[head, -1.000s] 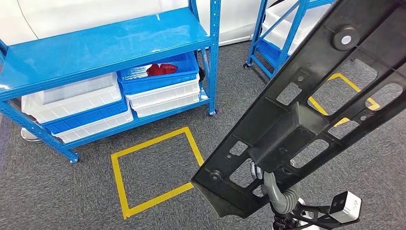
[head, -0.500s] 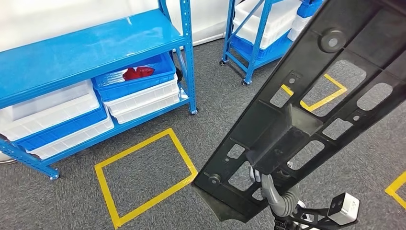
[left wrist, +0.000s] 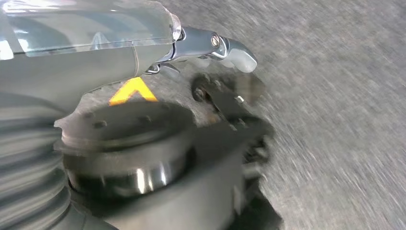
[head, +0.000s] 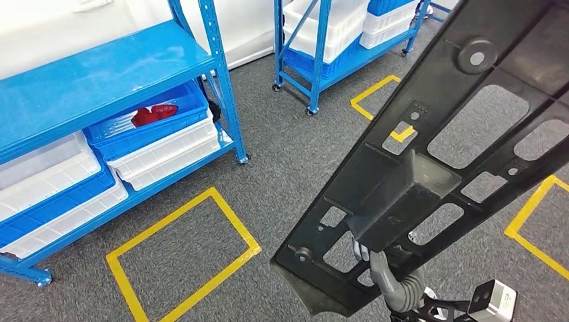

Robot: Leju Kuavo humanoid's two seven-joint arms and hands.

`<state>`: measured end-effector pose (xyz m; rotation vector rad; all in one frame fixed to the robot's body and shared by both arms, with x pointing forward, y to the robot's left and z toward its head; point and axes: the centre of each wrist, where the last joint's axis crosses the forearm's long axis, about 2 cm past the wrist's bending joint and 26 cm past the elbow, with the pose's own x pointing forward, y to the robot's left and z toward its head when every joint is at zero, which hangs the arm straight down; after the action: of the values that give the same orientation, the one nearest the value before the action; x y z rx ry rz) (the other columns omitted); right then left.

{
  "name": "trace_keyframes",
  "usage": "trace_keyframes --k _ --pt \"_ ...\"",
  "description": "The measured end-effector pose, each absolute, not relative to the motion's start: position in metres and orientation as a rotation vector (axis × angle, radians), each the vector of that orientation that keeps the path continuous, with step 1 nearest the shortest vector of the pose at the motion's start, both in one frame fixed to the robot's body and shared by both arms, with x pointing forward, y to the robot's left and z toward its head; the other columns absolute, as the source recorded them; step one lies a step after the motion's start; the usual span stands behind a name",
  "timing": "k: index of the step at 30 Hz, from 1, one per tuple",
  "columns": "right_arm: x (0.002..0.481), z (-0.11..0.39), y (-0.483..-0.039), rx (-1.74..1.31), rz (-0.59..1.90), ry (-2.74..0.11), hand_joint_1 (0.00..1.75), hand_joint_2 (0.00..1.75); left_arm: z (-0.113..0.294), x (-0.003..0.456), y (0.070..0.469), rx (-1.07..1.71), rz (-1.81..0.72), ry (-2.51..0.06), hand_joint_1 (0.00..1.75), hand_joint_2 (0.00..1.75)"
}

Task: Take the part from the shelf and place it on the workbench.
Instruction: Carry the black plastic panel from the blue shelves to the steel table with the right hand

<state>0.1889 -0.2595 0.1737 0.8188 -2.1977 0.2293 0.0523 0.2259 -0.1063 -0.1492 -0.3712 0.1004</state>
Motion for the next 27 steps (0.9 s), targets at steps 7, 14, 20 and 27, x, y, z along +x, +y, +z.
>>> trace_keyframes --k 7,14,20,27 --pt "0.188 0.177 -0.261 0.815 0.234 -2.217 1.71 1.75 -0.105 0.054 0.219 -0.164 0.084 -0.417 0.0 1.75" --pt "0.187 0.177 -0.263 0.773 0.201 -2.224 1.71 1.75 -0.104 0.057 0.214 -0.12 -0.043 -0.526 0.0 1.75" --pt "0.183 0.178 -0.265 0.715 0.163 -2.234 1.71 1.75 -0.102 0.069 0.21 -0.065 -0.137 -0.688 0.0 1.75" --pt "0.183 0.178 -0.266 0.68 0.158 -2.24 1.71 1.75 -0.101 0.071 0.209 -0.038 -0.122 -0.743 0.0 1.75"
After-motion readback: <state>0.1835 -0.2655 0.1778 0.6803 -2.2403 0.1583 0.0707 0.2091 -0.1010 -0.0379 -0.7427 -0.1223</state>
